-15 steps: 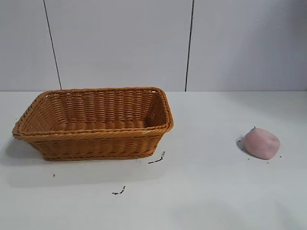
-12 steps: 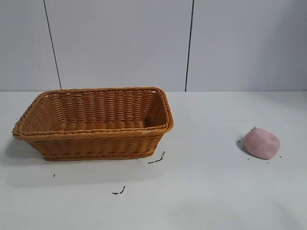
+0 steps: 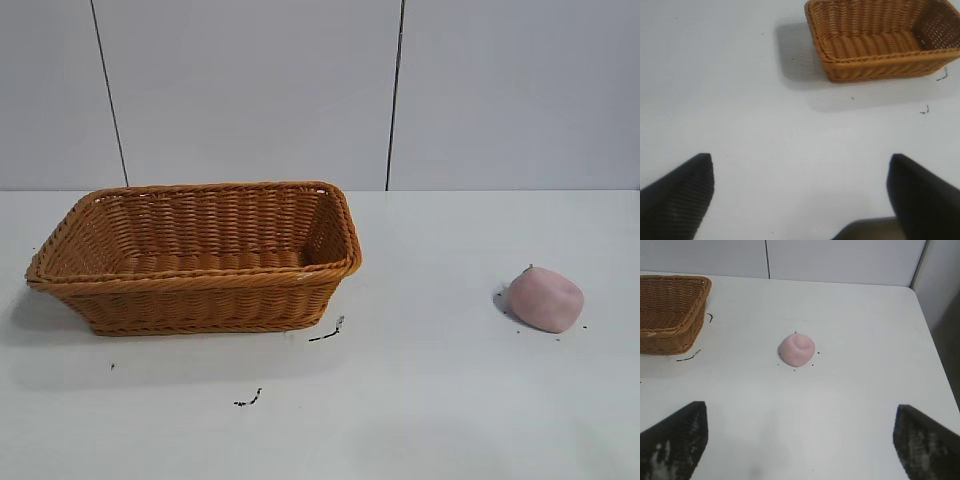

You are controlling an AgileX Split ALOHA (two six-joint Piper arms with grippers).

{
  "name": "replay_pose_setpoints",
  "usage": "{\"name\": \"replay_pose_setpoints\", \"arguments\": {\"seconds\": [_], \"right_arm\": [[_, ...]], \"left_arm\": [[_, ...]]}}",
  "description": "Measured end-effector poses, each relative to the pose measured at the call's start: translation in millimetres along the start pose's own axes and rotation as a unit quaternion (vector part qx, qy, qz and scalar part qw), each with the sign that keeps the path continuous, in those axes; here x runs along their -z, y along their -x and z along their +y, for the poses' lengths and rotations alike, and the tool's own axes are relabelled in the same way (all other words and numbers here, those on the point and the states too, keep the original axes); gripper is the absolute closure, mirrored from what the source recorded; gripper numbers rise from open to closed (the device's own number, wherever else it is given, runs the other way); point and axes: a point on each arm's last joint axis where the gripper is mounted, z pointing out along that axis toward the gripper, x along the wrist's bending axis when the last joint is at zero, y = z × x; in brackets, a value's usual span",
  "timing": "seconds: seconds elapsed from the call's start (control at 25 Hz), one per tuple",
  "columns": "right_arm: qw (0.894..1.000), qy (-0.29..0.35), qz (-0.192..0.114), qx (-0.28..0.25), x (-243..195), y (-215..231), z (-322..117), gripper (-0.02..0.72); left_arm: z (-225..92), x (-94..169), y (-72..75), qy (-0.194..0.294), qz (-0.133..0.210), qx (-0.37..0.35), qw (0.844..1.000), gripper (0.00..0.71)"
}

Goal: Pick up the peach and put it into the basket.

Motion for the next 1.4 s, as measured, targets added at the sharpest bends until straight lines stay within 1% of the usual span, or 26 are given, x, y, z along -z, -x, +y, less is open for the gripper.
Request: {"name": "replay_pose_setpoints", "arguments": {"seconds": [0.12,0.2,0.36,0.52,0.64,0.88,1.04,1.2,1.28,1.4], "right_arm": [[0.999,-0.05,0.003,-0.002,-14,3,33,0.014],[0.996,-0.088,0.006,-0.003,-31,5,54,0.014],[0.989,-0.144,0.009,-0.005,-69,9,92,0.014],[0.978,-0.209,0.013,-0.007,-122,12,120,0.014],[0.965,-0.26,0.017,-0.009,-167,15,132,0.014],[0.933,-0.358,0.017,-0.003,-262,20,132,0.014],[0.919,-0.393,0.027,-0.015,-313,19,122,0.014],[0.91,-0.412,0.034,-0.027,-346,17,106,0.014],[0.91,-0.412,0.034,-0.028,-358,17,98,0.014],[0.916,-0.399,0.03,-0.032,-375,17,90,0.014]], "left_arm": [[0,0,0.0,0.0,0.0,0.0,1.0,0.018],[0,0,0.0,0.0,0.0,0.0,1.0,0.018],[0,0,0.0,0.0,0.0,0.0,1.0,0.018],[0,0,0.0,0.0,0.0,0.0,1.0,0.018],[0,0,0.0,0.0,0.0,0.0,1.0,0.018],[0,0,0.0,0.0,0.0,0.0,1.0,0.018],[0,0,0.0,0.0,0.0,0.0,1.0,0.018],[0,0,0.0,0.0,0.0,0.0,1.0,0.018],[0,0,0.0,0.0,0.0,0.0,1.0,0.018],[0,0,0.0,0.0,0.0,0.0,1.0,0.018]]}}
